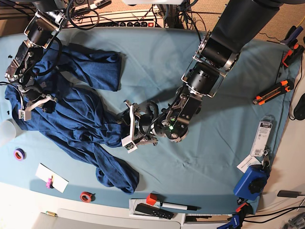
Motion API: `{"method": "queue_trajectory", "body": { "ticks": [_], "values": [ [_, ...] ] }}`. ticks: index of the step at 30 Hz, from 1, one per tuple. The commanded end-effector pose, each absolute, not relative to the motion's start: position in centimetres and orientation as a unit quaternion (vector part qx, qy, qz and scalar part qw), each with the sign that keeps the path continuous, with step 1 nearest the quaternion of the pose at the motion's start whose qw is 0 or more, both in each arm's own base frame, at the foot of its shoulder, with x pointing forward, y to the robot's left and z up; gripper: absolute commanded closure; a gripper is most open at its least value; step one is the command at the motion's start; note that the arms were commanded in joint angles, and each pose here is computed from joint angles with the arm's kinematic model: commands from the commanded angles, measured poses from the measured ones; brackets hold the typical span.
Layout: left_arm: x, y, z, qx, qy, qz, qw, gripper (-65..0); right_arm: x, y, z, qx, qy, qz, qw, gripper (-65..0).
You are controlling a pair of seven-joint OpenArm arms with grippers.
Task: Layout the t-shirt on the table in an organized manner, then fold the t-shirt properly
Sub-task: 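Lower the left gripper onto the t-shirt middle and grasp fabric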
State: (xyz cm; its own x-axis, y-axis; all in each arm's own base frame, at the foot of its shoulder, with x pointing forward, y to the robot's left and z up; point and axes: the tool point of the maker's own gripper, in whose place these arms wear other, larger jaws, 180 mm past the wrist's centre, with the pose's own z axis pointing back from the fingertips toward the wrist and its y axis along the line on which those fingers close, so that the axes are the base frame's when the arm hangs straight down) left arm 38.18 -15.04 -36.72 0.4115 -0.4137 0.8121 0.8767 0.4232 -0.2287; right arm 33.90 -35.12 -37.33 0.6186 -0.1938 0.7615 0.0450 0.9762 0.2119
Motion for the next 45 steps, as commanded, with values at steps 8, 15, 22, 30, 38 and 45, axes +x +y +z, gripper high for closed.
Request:
{"method": "queue_trajectory", "body": {
  "ticks": [8, 15, 22, 30, 38, 45],
  "values": [
    [40.7, -16.5, -32.2, -0.349, -0.433, -0.408, 0.724, -27.2, 35.2, -36.4, -34.9, 0.072, -0.469, -0.066, 0.878, -2.4],
    [39.3, -18.8, -30.1, -0.382, -0.441, -0.435, 0.686, -27.2, 35.0, -37.0, -35.1, 0.056, -0.464, -0.073, 0.881, -2.4],
    [37.7, -20.6, -32.5, -0.272, -0.448, -0.547, 0.653, -27.2, 35.0, -37.0, -35.1, 0.055, -0.464, -0.074, 0.881, -2.4],
    [38.5, -20.8, -34.1, -0.171, -0.471, -0.571, 0.650, -27.2, 35.0, -37.0, -35.1, 0.056, -0.464, -0.074, 0.881, -2.4],
    [39.4, -20.4, -33.1, -0.168, -0.445, -0.589, 0.654, -27.2, 35.1, -37.0, -35.1, 0.056, -0.464, -0.074, 0.881, -2.4],
    [41.4, -19.9, -32.0, -0.141, -0.476, -0.557, 0.666, -25.5, 35.0, -37.0, -35.1, 0.056, -0.464, -0.074, 0.881, -2.4]
  ]
}}
